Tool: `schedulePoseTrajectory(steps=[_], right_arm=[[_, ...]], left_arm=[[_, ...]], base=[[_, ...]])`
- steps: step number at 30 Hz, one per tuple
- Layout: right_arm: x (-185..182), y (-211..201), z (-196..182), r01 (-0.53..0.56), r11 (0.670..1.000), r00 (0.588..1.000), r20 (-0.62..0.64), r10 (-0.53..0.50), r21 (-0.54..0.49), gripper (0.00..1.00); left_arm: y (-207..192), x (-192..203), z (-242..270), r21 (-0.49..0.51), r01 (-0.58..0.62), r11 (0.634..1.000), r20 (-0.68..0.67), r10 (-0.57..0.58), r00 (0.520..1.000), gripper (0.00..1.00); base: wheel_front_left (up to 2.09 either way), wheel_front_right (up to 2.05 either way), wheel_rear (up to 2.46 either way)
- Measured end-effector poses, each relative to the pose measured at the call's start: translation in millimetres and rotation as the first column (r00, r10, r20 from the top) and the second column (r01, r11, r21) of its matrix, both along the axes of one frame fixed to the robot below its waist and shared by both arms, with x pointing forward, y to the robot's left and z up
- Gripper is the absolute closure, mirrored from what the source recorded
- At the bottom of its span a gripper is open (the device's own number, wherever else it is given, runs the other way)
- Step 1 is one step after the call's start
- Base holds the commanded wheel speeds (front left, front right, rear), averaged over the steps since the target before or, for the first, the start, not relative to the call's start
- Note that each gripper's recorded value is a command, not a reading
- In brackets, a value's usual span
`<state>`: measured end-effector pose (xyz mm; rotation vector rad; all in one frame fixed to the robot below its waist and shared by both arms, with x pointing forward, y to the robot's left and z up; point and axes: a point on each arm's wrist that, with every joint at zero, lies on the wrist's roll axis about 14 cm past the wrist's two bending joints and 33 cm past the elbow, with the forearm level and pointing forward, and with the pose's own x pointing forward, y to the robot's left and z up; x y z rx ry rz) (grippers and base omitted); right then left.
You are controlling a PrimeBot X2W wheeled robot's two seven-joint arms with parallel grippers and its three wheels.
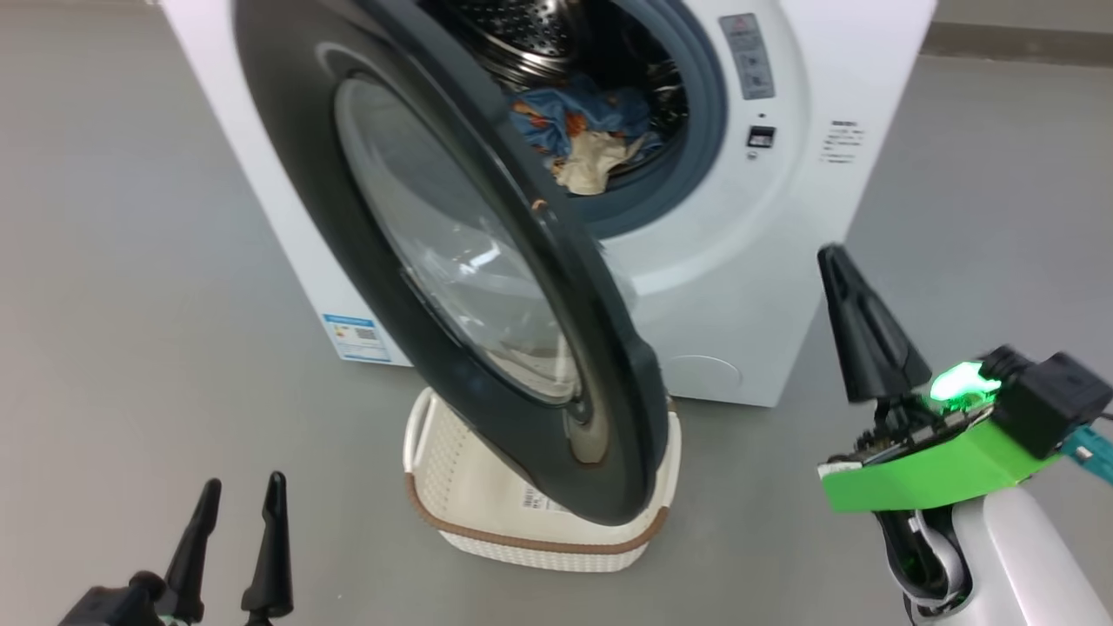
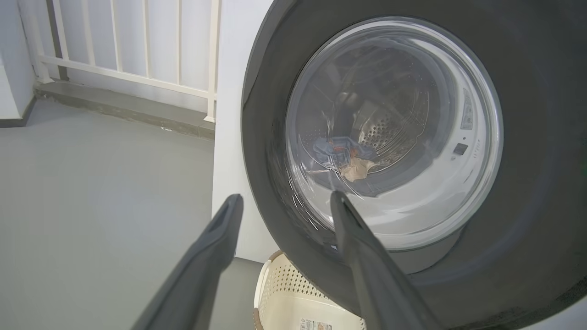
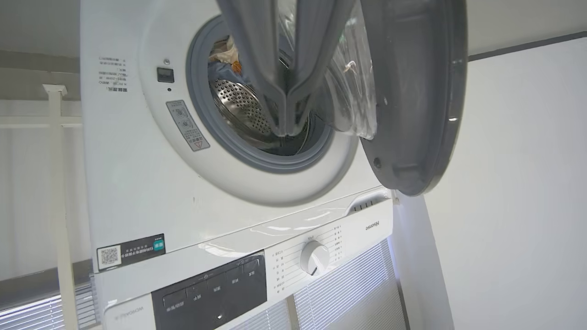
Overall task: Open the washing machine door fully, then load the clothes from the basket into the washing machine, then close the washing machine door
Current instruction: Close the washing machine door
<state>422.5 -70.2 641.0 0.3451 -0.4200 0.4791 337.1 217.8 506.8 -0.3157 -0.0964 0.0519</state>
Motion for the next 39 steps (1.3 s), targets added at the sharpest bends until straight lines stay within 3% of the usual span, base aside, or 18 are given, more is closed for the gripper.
schedulePoseTrajectory(steps=[8, 16, 21, 26, 39], right_arm=[[-28.1, 40.1, 58.4, -0.143, 0.987, 0.976, 0.177, 0.130, 0.067, 1.00], [-71.2, 88.2, 78.3, -0.321, 0.947, 0.910, 0.275, 0.311, -0.007, 1.00], [-90.1, 114.0, 62.2, -0.407, 0.910, 0.878, 0.242, 0.413, -0.078, 1.00], [-92.8, 132.5, 23.0, -0.447, 0.877, 0.870, 0.143, 0.472, -0.178, 1.00], [-74.8, 148.6, -81.1, -0.517, 0.812, 0.856, -0.167, 0.489, -0.271, 1.00]], left_arm=[[18.0, -20.1, 0.3, -0.002, -0.065, 0.998, 0.002, 0.065, 0.998, 0.00], [27.5, -35.5, -2.1, -0.005, -0.103, 0.995, -0.003, 0.103, 0.995, 0.00], [29.1, -37.3, -2.1, -0.006, -0.107, 0.994, -0.002, 0.107, 0.994, 0.00], [28.7, -37.3, -2.9, -0.012, -0.107, 0.994, -0.004, 0.107, 0.994, 0.00], [33.0, -43.5, -12.0, -0.030, -0.140, 0.990, -0.035, 0.139, 0.990, 0.00]], base=[[0.00, 0.00, 0.00], [0.00, 0.00, 0.00], [0.00, 0.00, 0.00], [0.00, 0.00, 0.00], [0.00, 0.00, 0.00]])
